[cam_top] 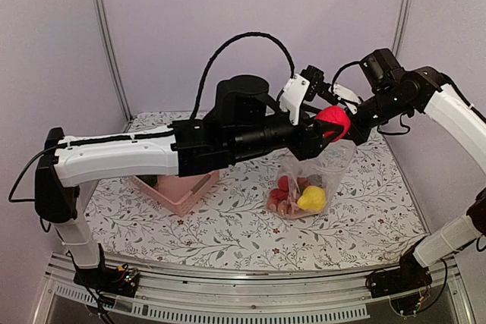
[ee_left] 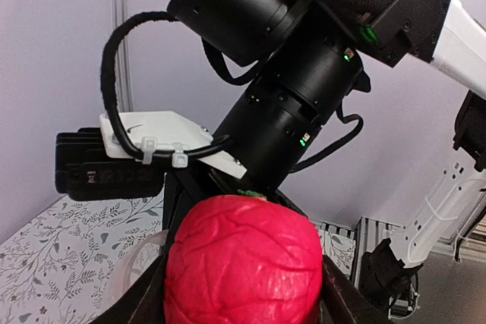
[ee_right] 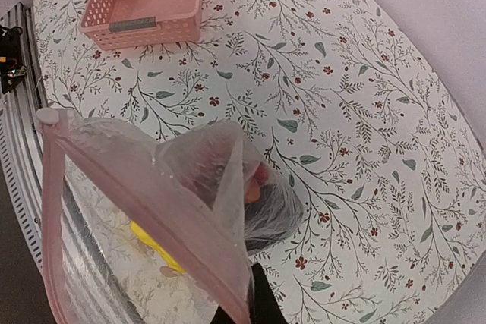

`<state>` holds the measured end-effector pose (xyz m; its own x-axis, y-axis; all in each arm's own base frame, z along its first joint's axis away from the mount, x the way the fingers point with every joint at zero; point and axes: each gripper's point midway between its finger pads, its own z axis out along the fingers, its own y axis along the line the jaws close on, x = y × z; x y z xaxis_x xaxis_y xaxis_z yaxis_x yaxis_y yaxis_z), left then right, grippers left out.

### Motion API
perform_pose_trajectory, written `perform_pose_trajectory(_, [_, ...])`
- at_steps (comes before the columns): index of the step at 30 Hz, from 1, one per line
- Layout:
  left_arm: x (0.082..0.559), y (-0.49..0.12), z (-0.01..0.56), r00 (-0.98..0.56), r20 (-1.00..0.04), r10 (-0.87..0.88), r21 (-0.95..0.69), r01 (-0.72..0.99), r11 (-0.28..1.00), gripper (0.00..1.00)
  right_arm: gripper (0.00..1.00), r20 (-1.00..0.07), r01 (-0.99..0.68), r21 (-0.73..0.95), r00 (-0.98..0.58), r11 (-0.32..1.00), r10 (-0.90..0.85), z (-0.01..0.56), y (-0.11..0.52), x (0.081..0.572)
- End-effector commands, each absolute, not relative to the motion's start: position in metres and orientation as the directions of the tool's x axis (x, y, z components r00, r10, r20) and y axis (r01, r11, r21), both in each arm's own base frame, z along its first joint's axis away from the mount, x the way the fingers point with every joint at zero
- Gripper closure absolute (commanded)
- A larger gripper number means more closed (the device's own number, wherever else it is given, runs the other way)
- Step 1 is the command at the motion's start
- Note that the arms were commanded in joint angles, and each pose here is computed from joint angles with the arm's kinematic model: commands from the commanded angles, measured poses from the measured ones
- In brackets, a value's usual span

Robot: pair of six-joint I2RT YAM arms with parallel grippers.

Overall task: Place the food in the zip-top bag and seal the zipper
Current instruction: Adjust the zipper food storage bag at the center of the board, then place the fake fruit in the zipper food storage bag.

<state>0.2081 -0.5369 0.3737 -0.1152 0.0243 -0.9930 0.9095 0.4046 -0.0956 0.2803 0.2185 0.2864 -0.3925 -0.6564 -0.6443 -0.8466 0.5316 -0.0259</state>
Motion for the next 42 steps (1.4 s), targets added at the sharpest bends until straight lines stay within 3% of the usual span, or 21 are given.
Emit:
perform_pose_trajectory(1, [0.22, -0.561, 0.328, -0.125, -0.985, 0.117, -0.063, 0.899, 0.432, 0.62, 1.0, -0.679, -0.842, -0.007, -0.392, 0.539, -0.621, 0.303, 0.226, 0.283])
perform_pose_trajectory(19, [0.231, -0.538, 0.274, -0.163, -0.968, 0.191, -0.039, 0.85, 0.525, 0.62, 1.0, -0.707, -0.828, 0.008, -0.402, 0.561, -0.582, 0.314, 0.225, 0.288])
perform_pose_trajectory(24, [0.253, -0.557, 0.262, -0.163, -0.959, 0.232, 0.0, 0.818, 0.575, 0.43, 1.0, -0.719, -0.851, 0.056, -0.397, 0.521, -0.571, 0.318, 0.232, 0.277])
perform_pose_trajectory(31, [0.274, -0.552, 0.261, -0.146, -0.933, 0.329, 0.126, 0.724, 0.678, 0.14, 1.0, -0.733, -0.825, 0.047, -0.412, 0.563, -0.542, 0.326, 0.224, 0.289])
perform_pose_trajectory(37, [0.234, -0.533, 0.322, 0.028, -0.963, 0.268, 0.192, 0.768, 0.611, 0.07, 1.0, -0.727, -0.802, 0.055, -0.441, 0.595, -0.526, 0.323, 0.219, 0.299])
perform_pose_trajectory(42, [0.179, -0.524, 0.35, 0.21, -0.945, 0.25, 0.291, 0.889, 0.353, 0.1, 1.0, -0.722, -0.816, 0.081, -0.444, 0.573, -0.531, 0.319, 0.223, 0.296])
